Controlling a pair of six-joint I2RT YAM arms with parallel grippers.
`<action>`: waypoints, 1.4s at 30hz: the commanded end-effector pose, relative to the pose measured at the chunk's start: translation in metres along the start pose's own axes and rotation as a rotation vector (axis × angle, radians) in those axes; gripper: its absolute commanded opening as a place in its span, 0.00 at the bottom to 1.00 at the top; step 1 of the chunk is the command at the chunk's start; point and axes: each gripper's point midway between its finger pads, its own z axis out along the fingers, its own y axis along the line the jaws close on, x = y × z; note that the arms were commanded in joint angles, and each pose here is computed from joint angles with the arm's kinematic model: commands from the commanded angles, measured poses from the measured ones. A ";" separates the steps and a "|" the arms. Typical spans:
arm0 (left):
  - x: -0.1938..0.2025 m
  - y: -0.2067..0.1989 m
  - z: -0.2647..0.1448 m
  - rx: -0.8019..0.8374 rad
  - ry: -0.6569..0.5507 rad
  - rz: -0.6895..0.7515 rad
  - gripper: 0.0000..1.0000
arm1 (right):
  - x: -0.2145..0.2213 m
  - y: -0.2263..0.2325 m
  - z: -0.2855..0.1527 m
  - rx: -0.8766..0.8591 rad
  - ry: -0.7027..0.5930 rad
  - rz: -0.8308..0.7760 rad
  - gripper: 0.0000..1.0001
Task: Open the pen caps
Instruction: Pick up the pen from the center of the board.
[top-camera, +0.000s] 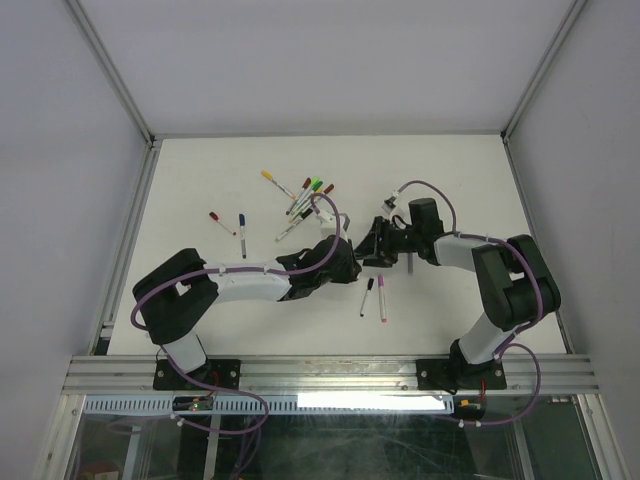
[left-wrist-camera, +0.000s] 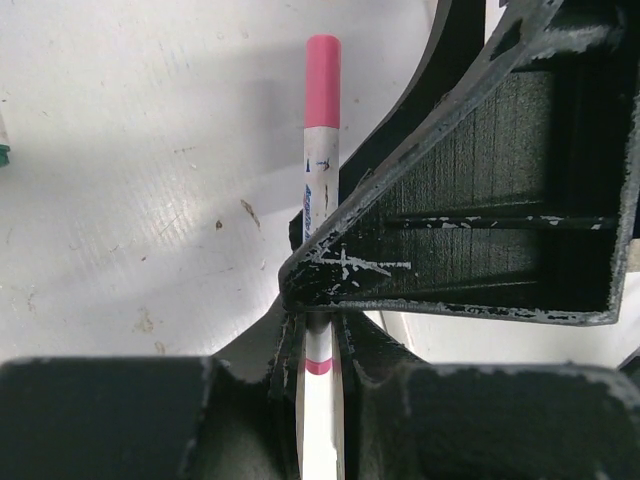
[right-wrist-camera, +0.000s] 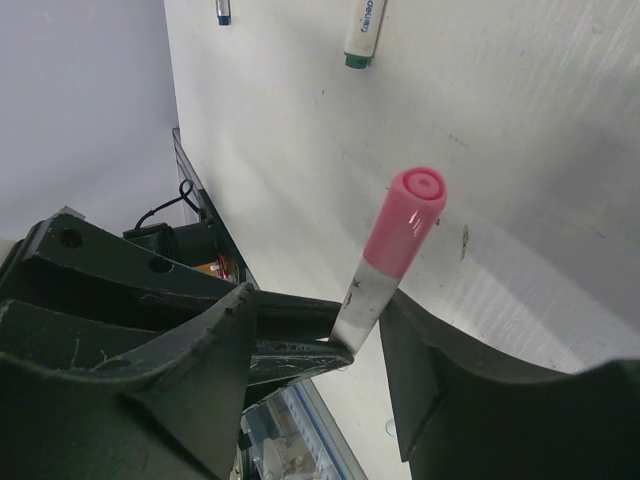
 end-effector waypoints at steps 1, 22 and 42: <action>-0.024 -0.028 -0.010 0.110 -0.062 -0.055 0.00 | -0.002 0.010 0.000 -0.025 0.014 -0.003 0.54; -0.023 -0.015 -0.005 0.065 -0.065 -0.074 0.00 | -0.018 0.001 -0.001 0.031 -0.060 -0.091 0.59; -0.022 -0.022 -0.033 0.179 -0.079 -0.076 0.47 | -0.028 0.011 -0.013 -0.027 -0.065 -0.147 0.00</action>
